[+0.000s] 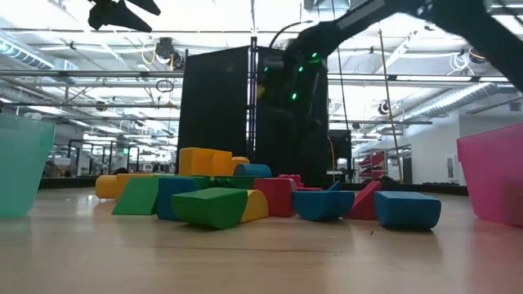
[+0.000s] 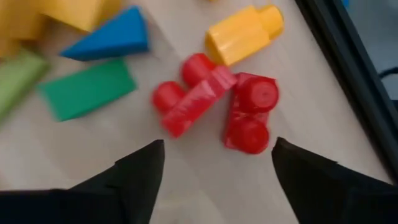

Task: Sort blocks by size
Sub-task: Put the 2-stud red game piece into the pink bin

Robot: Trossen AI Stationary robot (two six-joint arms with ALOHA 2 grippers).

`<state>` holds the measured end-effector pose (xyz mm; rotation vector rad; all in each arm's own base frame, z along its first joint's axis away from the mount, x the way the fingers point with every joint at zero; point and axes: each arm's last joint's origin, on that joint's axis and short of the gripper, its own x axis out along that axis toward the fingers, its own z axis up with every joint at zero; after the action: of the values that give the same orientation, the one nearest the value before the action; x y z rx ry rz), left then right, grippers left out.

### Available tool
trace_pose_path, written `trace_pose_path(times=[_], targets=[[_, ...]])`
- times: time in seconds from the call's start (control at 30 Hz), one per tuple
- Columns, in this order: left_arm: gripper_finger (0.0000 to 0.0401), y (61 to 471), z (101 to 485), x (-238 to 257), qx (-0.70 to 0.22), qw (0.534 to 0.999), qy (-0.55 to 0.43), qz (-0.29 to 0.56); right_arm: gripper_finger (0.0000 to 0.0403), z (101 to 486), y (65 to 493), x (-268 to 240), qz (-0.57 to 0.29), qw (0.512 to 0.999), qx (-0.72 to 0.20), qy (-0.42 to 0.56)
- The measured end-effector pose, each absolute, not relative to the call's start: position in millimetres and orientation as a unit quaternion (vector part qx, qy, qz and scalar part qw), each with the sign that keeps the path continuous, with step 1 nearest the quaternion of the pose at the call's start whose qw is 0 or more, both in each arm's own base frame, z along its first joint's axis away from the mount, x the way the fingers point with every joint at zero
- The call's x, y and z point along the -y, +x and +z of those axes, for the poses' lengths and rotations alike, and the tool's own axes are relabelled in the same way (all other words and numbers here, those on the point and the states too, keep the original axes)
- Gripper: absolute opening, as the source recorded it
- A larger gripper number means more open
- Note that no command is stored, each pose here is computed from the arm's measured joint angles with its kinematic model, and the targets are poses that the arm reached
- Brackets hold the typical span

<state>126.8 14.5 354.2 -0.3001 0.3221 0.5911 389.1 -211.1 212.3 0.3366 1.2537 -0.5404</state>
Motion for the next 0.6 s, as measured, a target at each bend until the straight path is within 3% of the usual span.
trace_pose_path(times=[0.13,0.27,0.47,0.6], targets=[[0.0255,126.8,354.2,-14.5,-0.158,0.933,-0.147,0.289,0.0329,196.2,398.1,225.7,-0.257,0.741,-0.602,0.149],[0.0255,126.8,354.2,-14.4,-0.158,0.933,-0.146,0.289,0.0337,177.4,395.9,241.6,-0.265,0.717,-0.623,0.166],[0.0255,126.7,354.1,-14.5,-0.158,0.933,-0.146,0.289,0.0321,155.3,385.4,255.2,-0.258,0.684,-0.649,0.211],[0.0255,126.7,354.1,-14.5,-0.158,0.933,-0.146,0.289,0.0282,154.7,384.5,256.7,-0.258,0.683,-0.650,0.210]])
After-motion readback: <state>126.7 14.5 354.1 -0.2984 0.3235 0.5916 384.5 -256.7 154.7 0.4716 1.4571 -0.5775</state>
